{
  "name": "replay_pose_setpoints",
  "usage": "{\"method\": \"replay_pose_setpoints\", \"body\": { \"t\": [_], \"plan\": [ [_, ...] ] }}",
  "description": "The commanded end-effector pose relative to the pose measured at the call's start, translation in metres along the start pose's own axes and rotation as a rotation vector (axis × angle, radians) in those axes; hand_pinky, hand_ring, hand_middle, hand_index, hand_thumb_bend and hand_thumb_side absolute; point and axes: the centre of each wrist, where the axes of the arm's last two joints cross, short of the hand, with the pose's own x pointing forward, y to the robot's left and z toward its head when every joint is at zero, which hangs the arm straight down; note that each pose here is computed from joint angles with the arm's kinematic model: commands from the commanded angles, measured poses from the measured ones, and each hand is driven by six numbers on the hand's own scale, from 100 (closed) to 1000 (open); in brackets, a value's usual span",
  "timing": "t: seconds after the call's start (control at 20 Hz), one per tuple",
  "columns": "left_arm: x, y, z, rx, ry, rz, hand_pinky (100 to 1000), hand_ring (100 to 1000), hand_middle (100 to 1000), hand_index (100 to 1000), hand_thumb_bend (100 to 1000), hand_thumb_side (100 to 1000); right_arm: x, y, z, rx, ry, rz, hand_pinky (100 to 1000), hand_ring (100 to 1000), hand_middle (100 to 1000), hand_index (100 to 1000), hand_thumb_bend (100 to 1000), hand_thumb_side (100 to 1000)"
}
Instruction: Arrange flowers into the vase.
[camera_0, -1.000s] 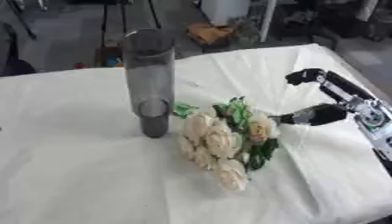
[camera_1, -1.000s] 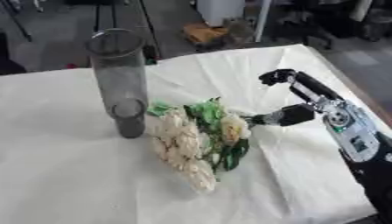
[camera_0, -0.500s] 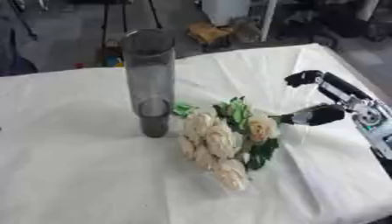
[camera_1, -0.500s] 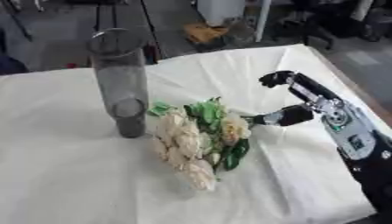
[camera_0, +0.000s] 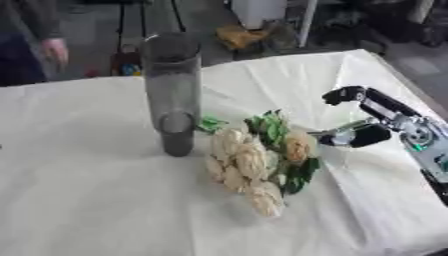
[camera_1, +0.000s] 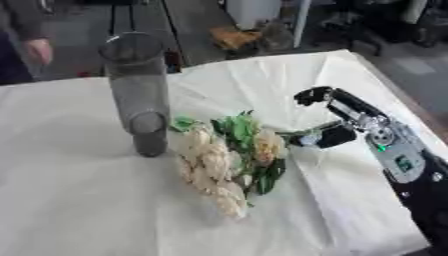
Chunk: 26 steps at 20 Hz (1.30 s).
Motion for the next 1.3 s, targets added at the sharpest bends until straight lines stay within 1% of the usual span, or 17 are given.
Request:
{"method": "replay_pose_setpoints", "body": {
  "t": [0.05, 0.3, 0.65, 1.3],
  "plan": [
    [0.006, 0.007, -0.004, -0.007, -0.024, -0.023, 791, 1000, 894, 876, 801, 1000, -0.001, -0.014, 0.002, 0.003, 0.003, 0.045, 888, 801, 752, 870, 613, 275],
    [0.006, 0.006, -0.005, -0.009, -0.025, -0.022, 791, 1000, 894, 876, 800, 1000, 0.0, -0.012, 0.0, 0.016, 0.0, 0.046, 888, 800, 752, 869, 568, 255],
    [0.007, 0.006, -0.005, -0.01, -0.025, -0.021, 791, 1000, 895, 876, 799, 1000, 0.0, -0.006, -0.004, 0.043, 0.004, 0.048, 887, 800, 752, 869, 537, 242],
    [0.006, 0.006, -0.005, -0.011, -0.024, -0.02, 791, 1000, 896, 876, 798, 1000, -0.008, 0.005, -0.006, 0.09, 0.025, 0.056, 888, 803, 756, 869, 514, 240]
  ]
}}
